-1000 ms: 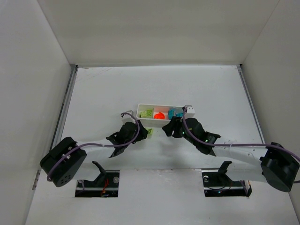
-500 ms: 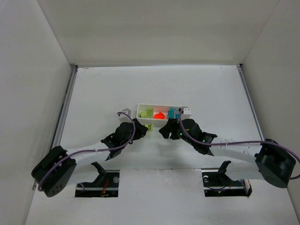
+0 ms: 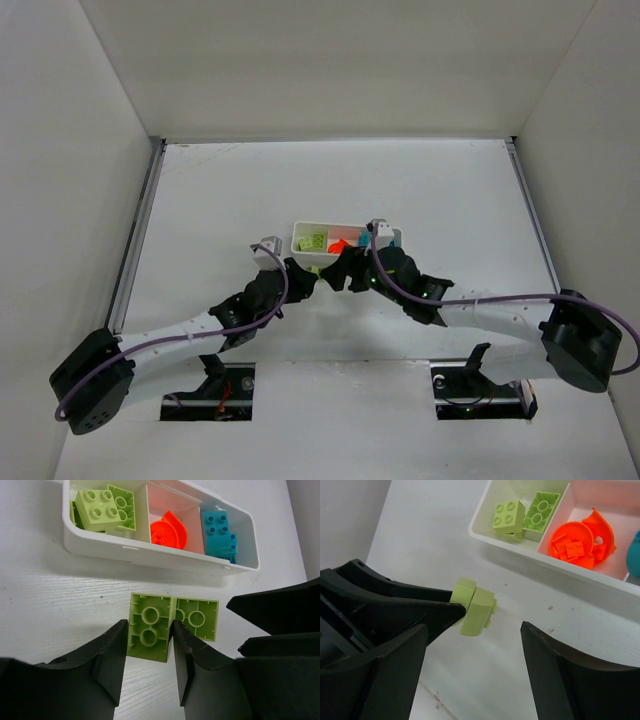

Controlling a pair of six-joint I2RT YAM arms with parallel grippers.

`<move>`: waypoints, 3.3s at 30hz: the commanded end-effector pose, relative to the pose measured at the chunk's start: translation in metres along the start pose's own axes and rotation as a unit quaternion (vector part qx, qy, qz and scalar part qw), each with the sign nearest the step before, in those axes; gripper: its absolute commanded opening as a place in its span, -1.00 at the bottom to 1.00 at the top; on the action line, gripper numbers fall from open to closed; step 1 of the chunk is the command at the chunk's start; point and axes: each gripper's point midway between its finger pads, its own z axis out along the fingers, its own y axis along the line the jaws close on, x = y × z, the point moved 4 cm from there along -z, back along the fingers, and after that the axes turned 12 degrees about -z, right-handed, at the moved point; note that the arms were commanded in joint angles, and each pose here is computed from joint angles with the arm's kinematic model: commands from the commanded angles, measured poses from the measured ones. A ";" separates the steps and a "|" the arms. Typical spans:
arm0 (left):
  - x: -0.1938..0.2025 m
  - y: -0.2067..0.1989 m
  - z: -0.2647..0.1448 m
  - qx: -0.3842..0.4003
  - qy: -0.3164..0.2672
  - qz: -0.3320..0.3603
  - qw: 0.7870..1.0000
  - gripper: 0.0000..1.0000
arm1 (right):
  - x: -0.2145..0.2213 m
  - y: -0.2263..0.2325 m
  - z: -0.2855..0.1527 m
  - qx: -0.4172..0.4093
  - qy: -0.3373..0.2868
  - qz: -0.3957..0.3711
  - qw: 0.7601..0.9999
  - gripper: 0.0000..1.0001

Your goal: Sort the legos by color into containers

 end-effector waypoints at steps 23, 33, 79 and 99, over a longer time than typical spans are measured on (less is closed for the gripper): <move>-0.024 -0.018 -0.020 0.055 -0.042 -0.023 0.997 -0.64 | -0.005 0.000 0.023 0.002 -0.012 0.034 0.999 -0.53; -0.064 0.003 -0.026 0.014 -0.101 -0.035 0.994 -0.63 | -0.050 -0.012 0.039 0.029 -0.049 0.000 0.998 -0.47; -0.085 -0.041 0.027 0.018 -0.089 0.037 0.995 -0.62 | -0.089 -0.041 0.037 0.139 -0.080 -0.071 0.985 -0.12; -0.083 -0.035 0.107 -0.084 -0.070 0.121 0.987 -0.51 | -0.085 -0.075 -0.011 0.133 -0.123 -0.037 0.983 -0.11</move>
